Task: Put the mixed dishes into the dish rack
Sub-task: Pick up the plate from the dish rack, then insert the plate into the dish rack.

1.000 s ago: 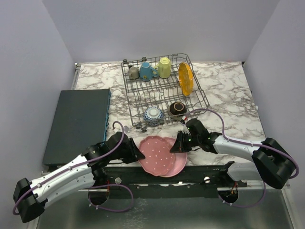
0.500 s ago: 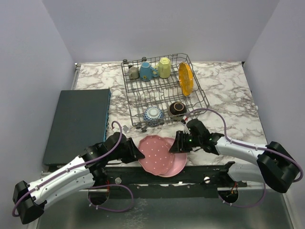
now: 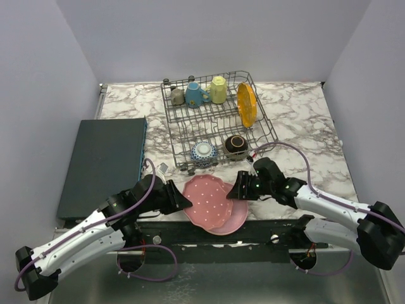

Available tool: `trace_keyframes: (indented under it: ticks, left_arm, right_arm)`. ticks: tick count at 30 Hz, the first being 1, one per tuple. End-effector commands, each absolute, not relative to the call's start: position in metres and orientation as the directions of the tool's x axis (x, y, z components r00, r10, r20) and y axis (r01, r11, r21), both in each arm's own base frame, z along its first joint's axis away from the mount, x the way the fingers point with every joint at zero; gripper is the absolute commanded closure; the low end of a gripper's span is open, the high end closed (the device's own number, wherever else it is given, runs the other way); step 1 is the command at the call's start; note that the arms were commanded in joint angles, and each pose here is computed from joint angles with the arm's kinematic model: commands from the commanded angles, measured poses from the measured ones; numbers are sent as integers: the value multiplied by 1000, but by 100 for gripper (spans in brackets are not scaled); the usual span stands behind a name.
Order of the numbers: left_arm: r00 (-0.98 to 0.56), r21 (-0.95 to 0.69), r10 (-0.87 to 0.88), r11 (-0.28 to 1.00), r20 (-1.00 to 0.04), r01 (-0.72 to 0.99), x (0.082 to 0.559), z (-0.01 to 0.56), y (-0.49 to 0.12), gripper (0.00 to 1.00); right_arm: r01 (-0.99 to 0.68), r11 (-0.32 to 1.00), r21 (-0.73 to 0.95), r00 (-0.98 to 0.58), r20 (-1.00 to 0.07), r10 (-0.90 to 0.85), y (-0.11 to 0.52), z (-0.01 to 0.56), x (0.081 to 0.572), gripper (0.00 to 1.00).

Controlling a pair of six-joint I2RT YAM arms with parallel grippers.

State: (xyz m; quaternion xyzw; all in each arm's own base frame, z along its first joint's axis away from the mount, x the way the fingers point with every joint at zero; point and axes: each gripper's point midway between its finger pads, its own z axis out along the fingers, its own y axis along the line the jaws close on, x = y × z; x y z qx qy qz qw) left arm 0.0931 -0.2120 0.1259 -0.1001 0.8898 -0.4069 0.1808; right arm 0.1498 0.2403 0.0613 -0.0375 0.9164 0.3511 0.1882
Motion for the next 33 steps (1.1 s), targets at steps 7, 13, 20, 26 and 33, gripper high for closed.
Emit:
trace_keyframes:
  ticks: [7,13,20,26,33]
  left_arm:
    - [-873,-879,-390,470,-292,83,103,202,-226,100]
    - [-867,-888,-396,447,-303,106,103,214,-225,100]
    - [-855,-902,-412,410,-313,133,101,228,-222,100]
    - [-851,-911,-419,384,-316,149,99,237,-221,100]
    - [-854,-921,-421,360,-304,150,97,237,-222,100]
  right_arm:
    - [-300,584,754,-897,-431,96,262,113,145,40]
    - [-329,529,782,-889,-445,106,268,126,143,39]
    - [-330,475,816,-900,-424,102,273,130,136,38]
    - [-356,387,850,-905,-417,82,280,140,127,39]
    - [-385,259,886,-904,-419,91,285,157,116,45]
